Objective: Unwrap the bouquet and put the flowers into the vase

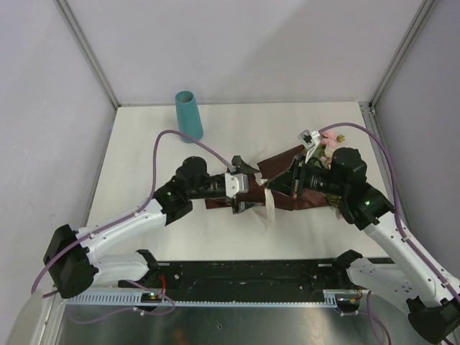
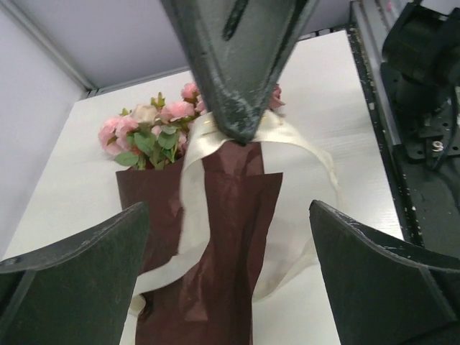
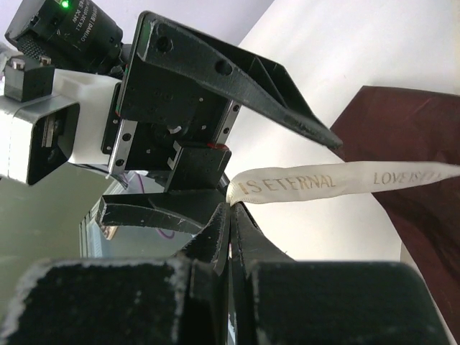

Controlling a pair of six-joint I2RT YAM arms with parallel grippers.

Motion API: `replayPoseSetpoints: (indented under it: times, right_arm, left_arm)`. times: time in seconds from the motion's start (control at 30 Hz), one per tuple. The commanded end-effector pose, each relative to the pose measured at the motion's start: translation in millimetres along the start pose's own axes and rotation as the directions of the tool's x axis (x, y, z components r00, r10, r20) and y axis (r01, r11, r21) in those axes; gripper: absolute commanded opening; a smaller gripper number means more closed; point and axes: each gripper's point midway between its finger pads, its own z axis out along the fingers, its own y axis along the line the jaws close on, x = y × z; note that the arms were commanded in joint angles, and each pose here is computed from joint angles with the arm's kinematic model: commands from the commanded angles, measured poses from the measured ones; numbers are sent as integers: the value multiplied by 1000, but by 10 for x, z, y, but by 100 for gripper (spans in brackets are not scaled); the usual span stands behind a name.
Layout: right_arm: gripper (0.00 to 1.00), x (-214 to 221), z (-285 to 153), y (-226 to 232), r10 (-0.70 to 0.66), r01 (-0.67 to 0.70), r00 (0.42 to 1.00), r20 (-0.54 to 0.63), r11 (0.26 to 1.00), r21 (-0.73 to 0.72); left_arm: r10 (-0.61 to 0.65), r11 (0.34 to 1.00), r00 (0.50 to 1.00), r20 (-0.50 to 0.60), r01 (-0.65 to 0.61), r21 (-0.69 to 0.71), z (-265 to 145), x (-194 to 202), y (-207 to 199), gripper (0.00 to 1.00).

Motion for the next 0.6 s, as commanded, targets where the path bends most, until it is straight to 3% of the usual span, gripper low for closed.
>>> replayPoseSetpoints:
  times: [0.0, 0.17, 0.37, 0.57]
  right_arm:
    - [0, -8, 6, 62, -37, 37, 999, -2, 999, -37]
    - [0, -20, 19, -3, -29, 29, 1000, 4, 1000, -6]
    - [0, -160, 48, -189, -19, 11, 997, 77, 995, 101]
    - [0, -307, 89, -286, 6, -30, 986, 170, 989, 142]
  left_arm:
    - [78, 990, 991, 105, -89, 113, 52, -256, -143, 97]
    - [68, 982, 989, 129, -89, 167, 55, -303, -228, 97]
    - [-36, 959, 986, 162, -11, 283, 54, -457, -400, 95]
    - [-132, 963, 987, 96, 105, 249, 194, -332, -325, 92]
